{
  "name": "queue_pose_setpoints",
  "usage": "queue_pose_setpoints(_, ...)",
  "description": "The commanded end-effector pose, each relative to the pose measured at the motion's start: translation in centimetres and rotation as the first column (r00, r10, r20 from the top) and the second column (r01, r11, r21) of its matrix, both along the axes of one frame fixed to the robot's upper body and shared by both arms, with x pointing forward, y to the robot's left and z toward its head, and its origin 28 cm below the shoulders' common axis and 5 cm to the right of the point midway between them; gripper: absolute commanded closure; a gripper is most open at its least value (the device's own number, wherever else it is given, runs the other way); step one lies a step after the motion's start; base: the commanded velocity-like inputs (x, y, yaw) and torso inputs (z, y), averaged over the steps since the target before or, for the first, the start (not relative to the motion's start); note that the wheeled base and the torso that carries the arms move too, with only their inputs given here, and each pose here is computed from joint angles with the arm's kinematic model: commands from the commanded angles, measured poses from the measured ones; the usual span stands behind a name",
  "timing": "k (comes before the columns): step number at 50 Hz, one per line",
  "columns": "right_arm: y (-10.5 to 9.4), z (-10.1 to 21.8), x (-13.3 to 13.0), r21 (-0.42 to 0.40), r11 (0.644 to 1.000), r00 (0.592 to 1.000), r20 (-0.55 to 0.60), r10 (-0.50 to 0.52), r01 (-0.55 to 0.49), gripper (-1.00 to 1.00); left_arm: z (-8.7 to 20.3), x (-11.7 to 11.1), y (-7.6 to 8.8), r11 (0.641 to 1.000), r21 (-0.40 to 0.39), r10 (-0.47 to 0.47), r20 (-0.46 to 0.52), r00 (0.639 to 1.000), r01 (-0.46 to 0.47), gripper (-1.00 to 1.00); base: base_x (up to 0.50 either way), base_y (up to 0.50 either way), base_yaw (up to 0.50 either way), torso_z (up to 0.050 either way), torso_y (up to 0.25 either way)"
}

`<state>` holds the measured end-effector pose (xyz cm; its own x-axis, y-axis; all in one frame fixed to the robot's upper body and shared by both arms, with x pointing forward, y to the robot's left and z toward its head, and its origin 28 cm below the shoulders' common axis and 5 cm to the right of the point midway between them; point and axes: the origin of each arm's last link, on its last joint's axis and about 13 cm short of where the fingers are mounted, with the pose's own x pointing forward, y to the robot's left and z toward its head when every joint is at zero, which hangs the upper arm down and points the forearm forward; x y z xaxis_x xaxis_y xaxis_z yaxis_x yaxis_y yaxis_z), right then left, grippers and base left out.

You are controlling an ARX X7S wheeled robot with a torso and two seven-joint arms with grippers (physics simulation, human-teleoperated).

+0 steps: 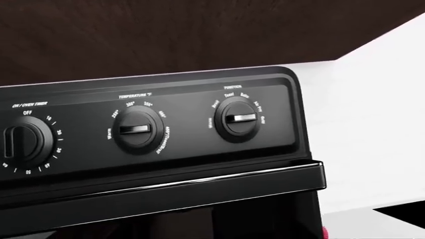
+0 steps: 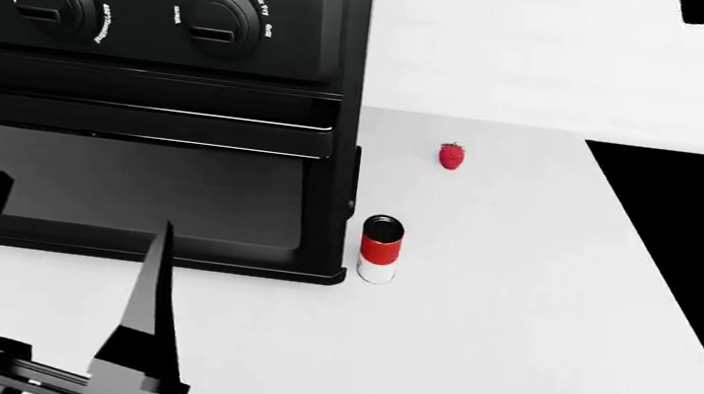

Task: Pick the cans from the counter and place them in their designated side in the cabinet.

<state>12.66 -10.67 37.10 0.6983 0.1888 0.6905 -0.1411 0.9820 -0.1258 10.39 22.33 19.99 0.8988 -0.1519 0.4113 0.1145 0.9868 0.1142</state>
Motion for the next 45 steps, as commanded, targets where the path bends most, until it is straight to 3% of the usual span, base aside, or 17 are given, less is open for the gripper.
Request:
queue_pose_setpoints(1,-0.7,4.3,-0.3,0.095,0.993,0.981,0.177,-0.079,0.063,1.00,0.0,0.1,-0.2,1.000,0.009,-0.010,-0.003,1.000,0.010,-1.00,0.00,0.00,0.00,0.000,0.000)
queue_pose_setpoints(11,-0.8,7.3,1.8,0.138,0.988,0.981,0.175,-0.087,0.064,1.00,-0.2,0.3,-0.5,1.000,0.022,-0.013,-0.014,1.000,0.013,-1.00,0.00,0.00,0.00,0.000,0.000)
queue_pose_setpoints(14,-1.1,10.7,5.5,0.178,0.975,0.978,0.139,-0.158,0.132,1.00,-0.4,0.2,-0.6,1.000,0.020,-0.016,-0.023,1.000,0.016,-1.00,0.00,0.00,0.00,0.000,0.000)
queue_pose_setpoints(17,-1.2,12.3,7.2,0.195,0.967,0.974,0.123,-0.190,0.164,1.00,-0.4,0.2,-0.7,1.000,0.019,-0.015,-0.026,1.000,0.016,-1.00,0.00,0.00,0.00,0.000,0.000)
queue_pose_setpoints(28,-1.1,16.3,10.9,0.169,0.944,0.947,0.111,-0.303,0.282,1.00,-0.5,0.2,-0.7,1.000,0.020,-0.013,-0.036,0.999,0.014,-1.00,0.00,0.00,0.00,0.000,0.001)
queue_pose_setpoints(38,-0.2,20.1,14.2,0.162,0.933,0.937,0.088,-0.338,0.321,1.00,-0.6,0.4,-1.1,0.999,0.028,-0.013,-0.051,0.999,0.015,-1.00,0.00,0.00,0.00,0.000,0.000)
queue_pose_setpoints(41,0.1,21.2,14.6,0.153,0.943,0.953,0.023,-0.303,0.296,1.00,-0.6,0.4,-1.1,0.999,0.030,-0.012,-0.054,0.998,0.014,-1.00,0.00,0.00,0.00,0.000,0.000)
queue_pose_setpoints(45,0.4,21.9,14.7,0.122,0.955,0.949,-0.201,-0.243,0.270,1.00,-0.6,0.4,-1.1,0.999,0.031,-0.008,-0.060,0.998,0.010,-1.00,0.00,0.00,0.00,0.000,0.003)
